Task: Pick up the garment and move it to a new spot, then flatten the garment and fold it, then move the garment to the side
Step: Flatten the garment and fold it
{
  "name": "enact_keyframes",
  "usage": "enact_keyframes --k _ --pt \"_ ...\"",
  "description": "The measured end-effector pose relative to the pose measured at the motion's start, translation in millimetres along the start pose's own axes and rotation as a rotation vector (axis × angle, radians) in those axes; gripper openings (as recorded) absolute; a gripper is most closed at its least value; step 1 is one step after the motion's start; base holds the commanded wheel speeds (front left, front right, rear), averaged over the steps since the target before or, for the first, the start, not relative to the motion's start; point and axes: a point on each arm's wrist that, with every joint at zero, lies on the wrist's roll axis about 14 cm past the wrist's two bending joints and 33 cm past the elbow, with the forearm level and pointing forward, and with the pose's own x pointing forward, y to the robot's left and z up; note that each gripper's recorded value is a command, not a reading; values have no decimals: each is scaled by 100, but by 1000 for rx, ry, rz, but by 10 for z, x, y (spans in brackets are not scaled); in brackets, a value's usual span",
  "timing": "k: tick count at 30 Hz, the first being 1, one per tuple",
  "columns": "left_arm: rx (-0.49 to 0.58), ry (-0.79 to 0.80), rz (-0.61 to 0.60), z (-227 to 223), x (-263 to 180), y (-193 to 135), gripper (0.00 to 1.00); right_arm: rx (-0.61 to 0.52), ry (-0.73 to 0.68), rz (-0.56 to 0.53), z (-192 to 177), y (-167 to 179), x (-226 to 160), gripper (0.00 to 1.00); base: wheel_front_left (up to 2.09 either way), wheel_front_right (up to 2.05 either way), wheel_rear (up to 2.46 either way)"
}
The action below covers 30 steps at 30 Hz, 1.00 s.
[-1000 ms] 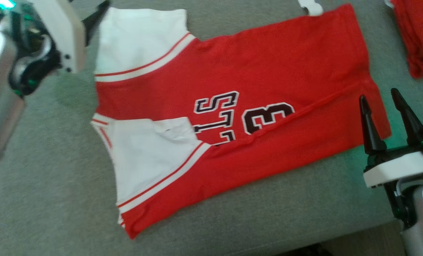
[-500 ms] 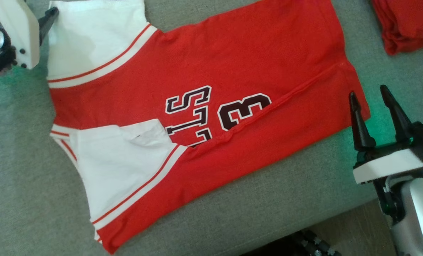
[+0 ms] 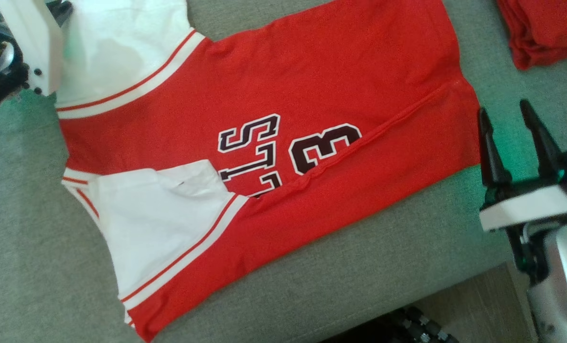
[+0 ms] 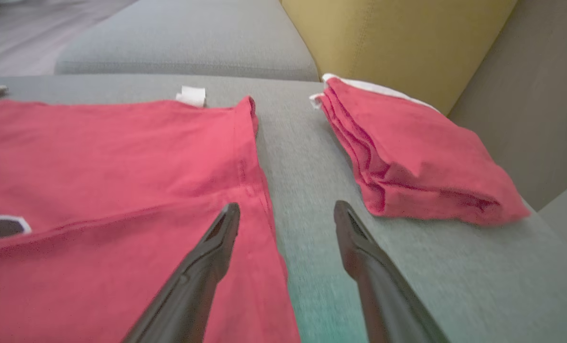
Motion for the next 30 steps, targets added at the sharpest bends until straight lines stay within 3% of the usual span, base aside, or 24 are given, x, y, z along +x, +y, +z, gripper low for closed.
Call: enact_keyframes --k 8,13,23,30 --pt "117 -130 9 179 -220 -87 0 14 9 90 482 152 499 100 0 0 0" --pt "188 -209 36 363 -469 -57 0 -107 150 131 692 168 993 100 0 0 0" --pt "221 -227 40 329 -571 -14 0 -237 333 146 421 158 1373 100 0 0 0" --pt "225 -230 42 302 -593 10 0 -323 384 166 364 184 1497 100 0 0 0"
